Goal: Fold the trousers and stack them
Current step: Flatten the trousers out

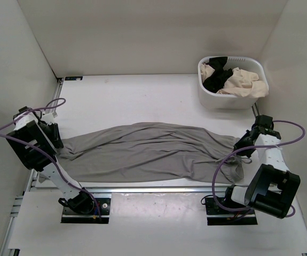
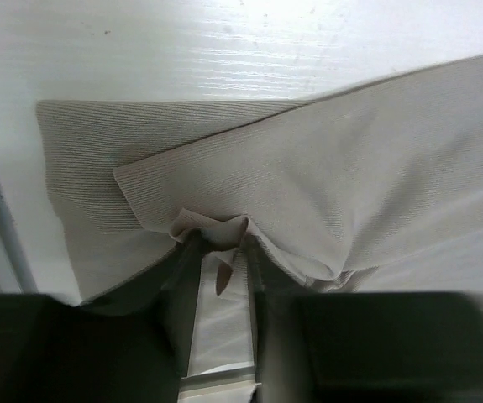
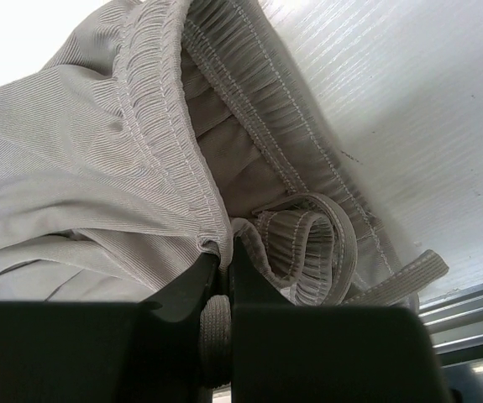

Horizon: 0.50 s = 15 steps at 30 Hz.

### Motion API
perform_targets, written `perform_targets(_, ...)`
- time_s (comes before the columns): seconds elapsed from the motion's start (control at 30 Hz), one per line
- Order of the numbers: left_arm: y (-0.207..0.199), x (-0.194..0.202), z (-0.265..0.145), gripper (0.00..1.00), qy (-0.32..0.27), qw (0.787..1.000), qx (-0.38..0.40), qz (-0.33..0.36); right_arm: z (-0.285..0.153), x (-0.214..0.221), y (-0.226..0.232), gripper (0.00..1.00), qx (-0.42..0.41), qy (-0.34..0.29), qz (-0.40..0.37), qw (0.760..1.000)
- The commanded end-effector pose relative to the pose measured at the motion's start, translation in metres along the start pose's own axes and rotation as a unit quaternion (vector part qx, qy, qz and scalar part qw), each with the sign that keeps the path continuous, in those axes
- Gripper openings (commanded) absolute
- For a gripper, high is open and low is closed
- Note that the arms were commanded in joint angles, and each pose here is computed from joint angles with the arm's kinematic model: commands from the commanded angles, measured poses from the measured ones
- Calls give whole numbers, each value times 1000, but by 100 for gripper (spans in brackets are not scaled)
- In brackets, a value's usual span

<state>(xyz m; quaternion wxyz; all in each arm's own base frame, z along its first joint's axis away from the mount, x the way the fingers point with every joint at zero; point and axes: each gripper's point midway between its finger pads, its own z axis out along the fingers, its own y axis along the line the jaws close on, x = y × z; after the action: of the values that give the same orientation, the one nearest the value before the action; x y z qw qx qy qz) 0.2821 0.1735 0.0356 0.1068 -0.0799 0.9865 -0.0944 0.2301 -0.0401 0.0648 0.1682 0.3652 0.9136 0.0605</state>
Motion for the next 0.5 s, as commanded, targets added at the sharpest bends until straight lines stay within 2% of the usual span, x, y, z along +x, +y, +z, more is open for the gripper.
perform_targets(0.0, 7, -10, -5, 31, -16, 1000, -14, 17, -6, -9, 0, 0, 9, -8, -9, 1000)
perform_targets(0.03, 4, -7, 0, 14, -11, 1000, -4, 15, -3, -10, 0, 0, 9, -7, -9, 1000)
perform_targets(0.13, -5, -13, -2, 14, -29, 999, 19, 28, -8, -23, 8, 0, 3, -19, -10, 1000)
perform_targets(0.2, -10, -31, -17, 14, -60, 997, 18, 43, -23, -46, 21, 0, -16, -50, -18, 998)
perform_targets(0.3, -6, -70, -56, 14, -126, 990, -9, 67, -42, -71, 39, 0, -42, -83, -27, 995)
perform_targets(0.33, -3, -92, -82, 14, -163, 983, -29, 81, -56, -86, 50, 0, -57, -105, -31, 992)
perform_targets(0.47, -8, -122, -132, 14, -223, 968, -50, 104, -60, -74, 48, 0, -54, -73, -33, 995)
